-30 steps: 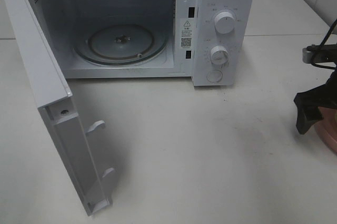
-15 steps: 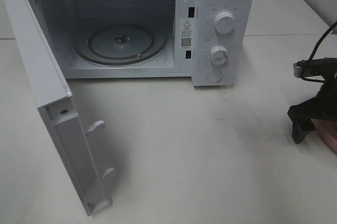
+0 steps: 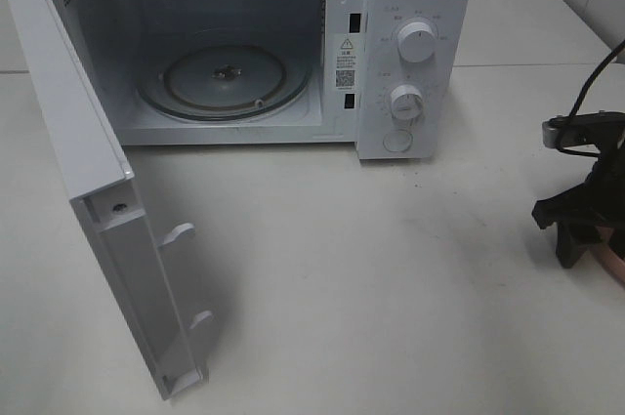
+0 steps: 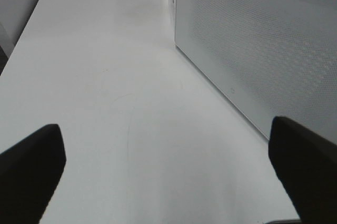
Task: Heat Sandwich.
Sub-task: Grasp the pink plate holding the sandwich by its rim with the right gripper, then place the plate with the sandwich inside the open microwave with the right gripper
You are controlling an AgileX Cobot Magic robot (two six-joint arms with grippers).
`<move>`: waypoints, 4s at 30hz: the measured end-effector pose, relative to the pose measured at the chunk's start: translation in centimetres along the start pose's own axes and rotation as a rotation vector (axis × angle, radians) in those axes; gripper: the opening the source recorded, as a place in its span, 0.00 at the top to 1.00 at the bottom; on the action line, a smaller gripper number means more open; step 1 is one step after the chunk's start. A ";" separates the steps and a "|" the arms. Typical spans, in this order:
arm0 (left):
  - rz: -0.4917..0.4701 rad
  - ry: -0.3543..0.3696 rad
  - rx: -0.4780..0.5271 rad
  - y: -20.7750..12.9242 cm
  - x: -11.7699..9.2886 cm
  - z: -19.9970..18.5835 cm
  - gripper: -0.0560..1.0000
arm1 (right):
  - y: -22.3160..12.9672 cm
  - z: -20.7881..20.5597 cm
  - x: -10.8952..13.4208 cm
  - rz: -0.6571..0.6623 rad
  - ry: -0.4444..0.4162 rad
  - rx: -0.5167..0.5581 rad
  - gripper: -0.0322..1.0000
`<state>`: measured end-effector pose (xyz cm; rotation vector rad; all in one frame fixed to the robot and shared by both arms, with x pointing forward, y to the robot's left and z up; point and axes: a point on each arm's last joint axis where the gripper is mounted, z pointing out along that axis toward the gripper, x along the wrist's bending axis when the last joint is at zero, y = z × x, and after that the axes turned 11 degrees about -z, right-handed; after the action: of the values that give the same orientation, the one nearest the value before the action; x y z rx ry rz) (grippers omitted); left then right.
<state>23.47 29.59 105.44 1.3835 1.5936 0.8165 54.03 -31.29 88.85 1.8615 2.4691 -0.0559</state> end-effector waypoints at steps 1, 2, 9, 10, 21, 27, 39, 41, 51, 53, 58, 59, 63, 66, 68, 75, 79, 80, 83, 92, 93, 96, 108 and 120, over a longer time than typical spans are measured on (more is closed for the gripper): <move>0.000 0.000 0.000 0.0 0.0 0.0 0.01 | 0.0 0.0 0.0 0.002 -0.001 0.000 0.48; 0.000 0.000 0.000 0.0 0.0 0.0 0.01 | 0.0 0.0 0.0 0.007 -0.001 0.000 0.55; 0.000 0.000 0.000 0.0 0.0 0.0 0.01 | 0.1 -0.1 -0.2 0.015 -0.017 -0.001 0.87; 0.000 0.000 0.000 0.0 0.0 0.0 0.01 | 0.2 -0.2 -0.3 0.011 -0.022 -0.003 0.88; 0.000 0.000 0.000 0.0 0.0 0.0 0.01 | 0.0 -0.2 -0.3 0.017 -0.043 0.018 0.88; 0.000 0.000 0.000 0.0 0.0 0.0 0.01 | -0.1 -0.3 0.0 0.003 -0.095 0.053 0.91; 0.000 0.000 0.000 0.0 0.0 0.0 0.01 | -0.1 -1.0 1.5 -0.058 -0.190 0.112 0.93; 0.000 0.000 0.000 0.0 0.0 0.0 0.01 | -0.2 -1.5 1.7 -0.050 -0.200 0.110 0.93; 0.000 0.000 0.000 0.0 0.0 0.0 0.01 | -0.8 -4.0 3.3 -0.077 -0.236 0.121 0.93; 0.000 0.000 0.000 0.0 0.0 0.0 0.01 | -1.0 -4.6 3.9 -0.084 -0.243 0.129 0.93; 0.000 0.000 0.000 0.0 0.0 0.0 0.01 | -1.3 -5.8 5.3 -0.121 -0.254 0.122 0.93; 0.000 0.000 0.000 0.0 0.0 0.0 0.01 | -1.3 -5.8 5.3 -0.121 -0.254 0.122 0.93; 0.000 0.000 0.000 0.0 0.0 0.0 0.01 | -1.7 -7.1 6.9 -0.172 -0.265 0.092 0.93; 0.000 0.000 0.000 0.0 0.0 0.0 0.01 | -1.8 -7.9 8.0 -0.207 -0.270 0.067 0.93; 0.000 0.000 0.000 0.0 0.0 0.0 0.01 | -1.9 -8.1 8.3 -0.217 -0.271 0.061 0.93; 0.000 0.000 0.000 0.0 0.0 0.0 0.01 | -2.5 -9.2 11.0 -0.312 -0.282 0.040 0.93; 0.000 0.000 0.000 0.0 0.0 0.0 0.01 | -2.8 -9.3 12.7 -0.377 -0.287 0.036 0.93; 0.000 0.000 0.000 0.0 0.0 0.0 0.01 | -2.8 -9.3 13.1 -0.391 -0.288 0.034 0.93; 0.000 0.000 0.000 0.0 0.0 0.0 0.01 | -3.0 -9.4 14.0 -0.427 -0.289 0.026 0.93; 0.000 0.000 0.000 0.0 0.0 0.0 0.01 | -4.0 -9.6 17.8 -0.575 -0.294 -0.005 0.93; 0.000 0.000 0.000 0.0 0.0 0.0 0.01 | -4.1 -9.6 18.0 -0.588 -0.295 -0.008 0.93; 0.000 0.000 0.000 0.0 0.0 0.0 0.01 | -4.5 -9.7 19.0 -0.636 -0.298 -0.015 0.93; 0.000 0.000 0.000 0.0 0.0 0.0 0.01 | -6.0 -10.0 22.3 -0.889 -0.329 -0.048 0.93; 0.000 0.000 0.000 0.0 0.0 0.0 0.01 | -5.7 -10.0 22.8 -1.072 -0.327 -0.085 0.93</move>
<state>23.47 29.59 105.44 1.3835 1.5936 0.8165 42.12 -10.35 97.42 0.2854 2.7951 -0.2537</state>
